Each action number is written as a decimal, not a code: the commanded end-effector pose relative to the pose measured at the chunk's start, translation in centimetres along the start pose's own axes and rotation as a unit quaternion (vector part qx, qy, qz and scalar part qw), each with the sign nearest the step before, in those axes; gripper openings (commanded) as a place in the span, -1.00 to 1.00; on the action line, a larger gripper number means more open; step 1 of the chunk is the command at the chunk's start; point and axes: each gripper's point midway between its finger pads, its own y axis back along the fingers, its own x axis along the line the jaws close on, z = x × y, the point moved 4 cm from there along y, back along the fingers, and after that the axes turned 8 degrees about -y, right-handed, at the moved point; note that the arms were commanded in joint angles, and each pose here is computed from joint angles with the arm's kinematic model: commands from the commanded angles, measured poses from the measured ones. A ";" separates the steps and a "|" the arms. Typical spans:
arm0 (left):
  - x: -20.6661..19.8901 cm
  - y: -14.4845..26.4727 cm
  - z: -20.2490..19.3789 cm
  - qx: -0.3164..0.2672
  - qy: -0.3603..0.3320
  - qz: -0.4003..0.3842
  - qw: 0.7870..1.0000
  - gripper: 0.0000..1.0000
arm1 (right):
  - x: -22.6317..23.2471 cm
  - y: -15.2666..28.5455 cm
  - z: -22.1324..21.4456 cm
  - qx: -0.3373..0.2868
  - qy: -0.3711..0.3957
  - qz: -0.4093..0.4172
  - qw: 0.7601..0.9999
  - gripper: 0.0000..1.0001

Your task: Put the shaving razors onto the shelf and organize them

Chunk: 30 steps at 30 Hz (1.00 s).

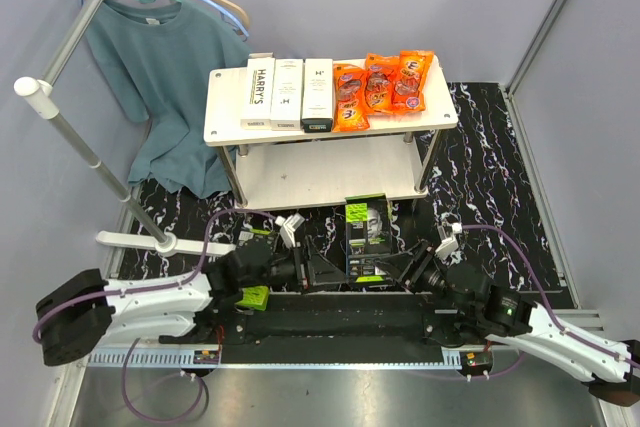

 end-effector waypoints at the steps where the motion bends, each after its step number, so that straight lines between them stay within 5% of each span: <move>1: -3.1 -1.1 -0.1 -0.001 -0.018 -0.076 0.997 0.81 | 6.2 1.1 1.6 -0.034 -0.031 0.114 0.992 -0.53; 19: -4.8 -3.0 0.6 -0.050 -0.015 -0.131 0.990 0.75 | 8.0 1.6 1.6 -0.025 -0.040 0.147 0.988 -0.53; 30: -4.1 -3.9 1.0 -0.078 0.014 -0.141 0.987 0.53 | 8.9 1.9 1.6 -0.021 -0.042 0.159 0.986 -0.53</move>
